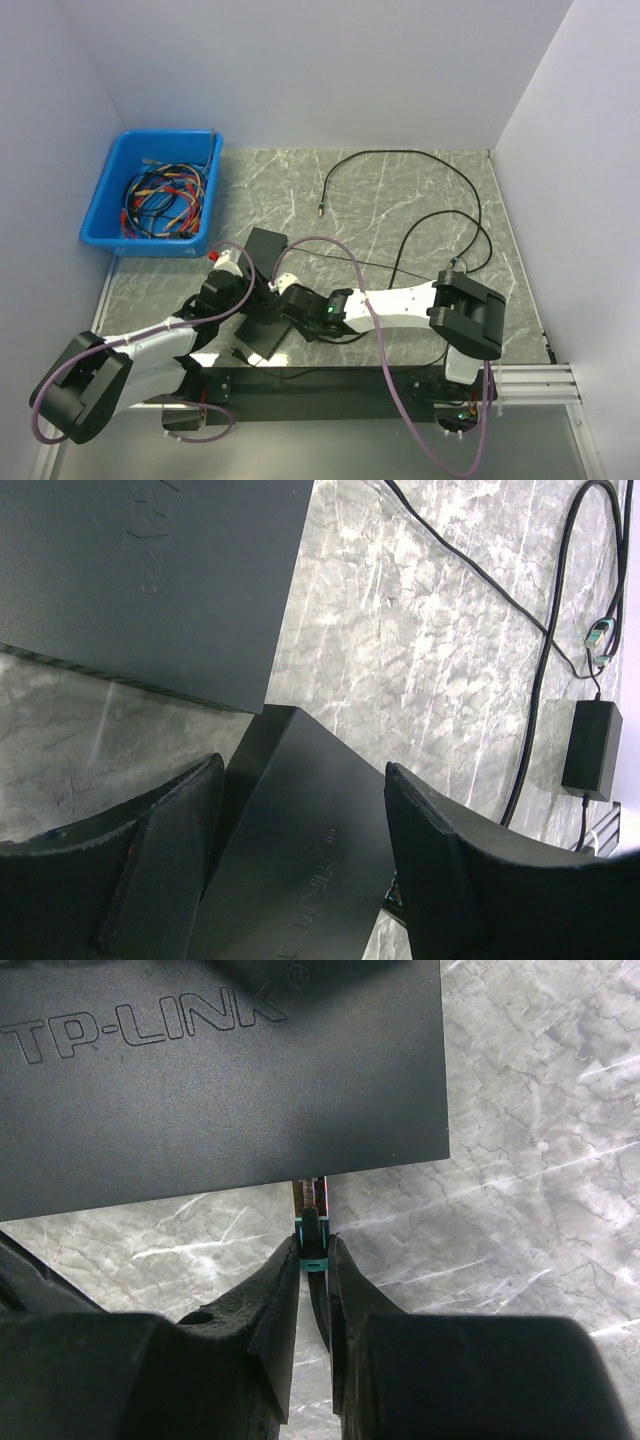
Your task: Insert the plug into the switch port
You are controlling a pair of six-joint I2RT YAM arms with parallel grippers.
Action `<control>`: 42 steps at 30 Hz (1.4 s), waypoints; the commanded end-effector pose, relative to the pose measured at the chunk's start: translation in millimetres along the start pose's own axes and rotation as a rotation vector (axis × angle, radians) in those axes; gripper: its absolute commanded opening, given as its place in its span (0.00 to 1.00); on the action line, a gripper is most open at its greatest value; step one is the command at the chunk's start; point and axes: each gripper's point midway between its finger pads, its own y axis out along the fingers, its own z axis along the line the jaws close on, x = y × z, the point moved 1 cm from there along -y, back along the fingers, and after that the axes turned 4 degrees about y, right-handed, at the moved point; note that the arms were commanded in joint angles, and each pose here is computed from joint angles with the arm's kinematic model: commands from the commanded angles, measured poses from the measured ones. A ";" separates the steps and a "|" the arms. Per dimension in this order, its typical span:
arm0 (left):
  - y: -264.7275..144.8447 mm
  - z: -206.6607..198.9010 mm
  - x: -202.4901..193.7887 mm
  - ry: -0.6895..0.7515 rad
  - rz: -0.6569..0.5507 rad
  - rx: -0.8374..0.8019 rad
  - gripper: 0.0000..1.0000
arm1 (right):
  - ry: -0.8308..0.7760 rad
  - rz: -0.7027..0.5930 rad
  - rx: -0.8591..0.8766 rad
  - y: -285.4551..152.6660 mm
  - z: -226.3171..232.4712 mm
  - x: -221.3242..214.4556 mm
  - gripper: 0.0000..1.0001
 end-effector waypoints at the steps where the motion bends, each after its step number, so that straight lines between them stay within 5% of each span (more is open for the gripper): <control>1: -5.7 3.4 -20.1 -0.013 0.087 0.005 0.72 | 0.049 -0.185 0.034 -5.8 12.4 60.9 0.00; 15: -13.6 5.9 0.0 -0.050 -0.043 0.026 0.82 | 0.055 -0.198 0.040 -8.3 10.5 64.2 0.00; 18: -21.2 -4.8 10.1 -0.048 -0.090 -0.025 0.87 | 0.056 -0.201 0.040 -9.5 10.2 64.8 0.00; 20: -25.7 -7.5 12.6 -0.025 -0.096 -0.033 0.99 | 0.057 -0.201 0.039 -8.3 9.4 65.1 0.00; 33: -25.4 -1.3 19.5 -0.052 -0.138 0.008 0.98 | 0.055 -0.193 0.038 -6.3 10.1 63.2 0.00; 42: -17.9 0.4 8.9 -0.051 -0.107 -0.022 0.83 | 0.051 -0.188 0.029 -3.8 9.1 62.5 0.00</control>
